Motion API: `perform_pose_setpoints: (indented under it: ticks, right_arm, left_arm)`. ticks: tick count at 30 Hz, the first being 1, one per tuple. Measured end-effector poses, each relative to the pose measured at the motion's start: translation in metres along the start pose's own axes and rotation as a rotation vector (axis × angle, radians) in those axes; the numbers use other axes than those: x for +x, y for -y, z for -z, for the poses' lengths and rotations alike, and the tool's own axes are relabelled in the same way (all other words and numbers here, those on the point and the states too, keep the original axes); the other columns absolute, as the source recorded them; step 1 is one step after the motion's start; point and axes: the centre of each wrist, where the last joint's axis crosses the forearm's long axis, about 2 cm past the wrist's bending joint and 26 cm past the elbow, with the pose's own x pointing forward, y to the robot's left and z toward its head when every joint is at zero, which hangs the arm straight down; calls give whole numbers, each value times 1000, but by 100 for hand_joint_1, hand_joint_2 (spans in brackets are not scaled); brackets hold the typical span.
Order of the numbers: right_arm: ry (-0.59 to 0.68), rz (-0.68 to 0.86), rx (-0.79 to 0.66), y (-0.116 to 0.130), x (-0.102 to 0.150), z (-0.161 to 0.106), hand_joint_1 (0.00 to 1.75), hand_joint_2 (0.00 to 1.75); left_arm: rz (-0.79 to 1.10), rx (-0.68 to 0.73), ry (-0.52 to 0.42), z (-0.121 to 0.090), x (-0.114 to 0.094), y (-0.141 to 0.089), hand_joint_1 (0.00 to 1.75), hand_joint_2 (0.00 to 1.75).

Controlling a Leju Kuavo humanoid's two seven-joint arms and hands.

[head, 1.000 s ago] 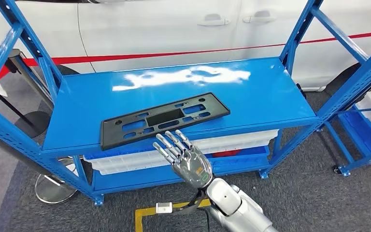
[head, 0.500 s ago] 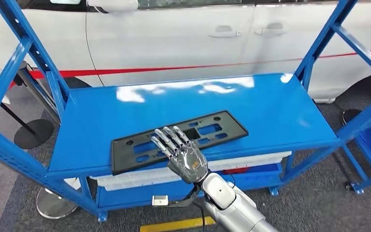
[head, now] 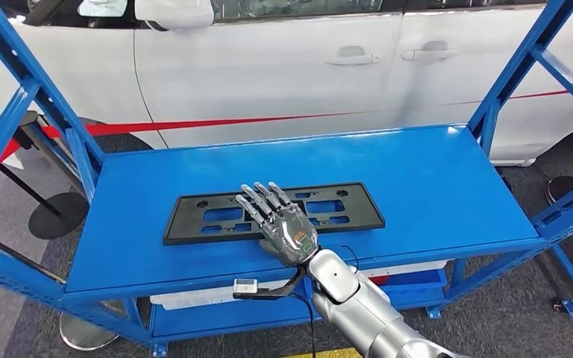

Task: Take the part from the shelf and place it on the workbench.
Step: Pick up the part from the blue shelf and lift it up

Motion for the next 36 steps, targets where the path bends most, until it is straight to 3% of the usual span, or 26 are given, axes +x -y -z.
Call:
perform_pose_setpoints:
  ticks: [11, 19, 23, 29, 36]
  right_arm:
    - [61, -103, 209, -1, -1, 21, 0, 175]
    - [-15, -147, 354, 0, -23, 43, 0, 175]
    - [-90, -153, 365, 1, -30, 47, 174, 175]
    - [-205, -98, 376, 2, -38, 53, 175, 175]
    - [-240, -61, 392, -1, -38, 54, 175, 175]
  left_arm:
    - [0, -5, 10, 1, 1, -4, 0, 0]
    - [-3, -11, 9, 1, 1, -3, 0, 0]
    - [0, -21, 5, 1, 1, -3, 0, 0]
    - [1, -24, 3, 2, 3, -2, 0, 0]
    - [-1, -20, -3, 2, 4, -3, 0, 0]
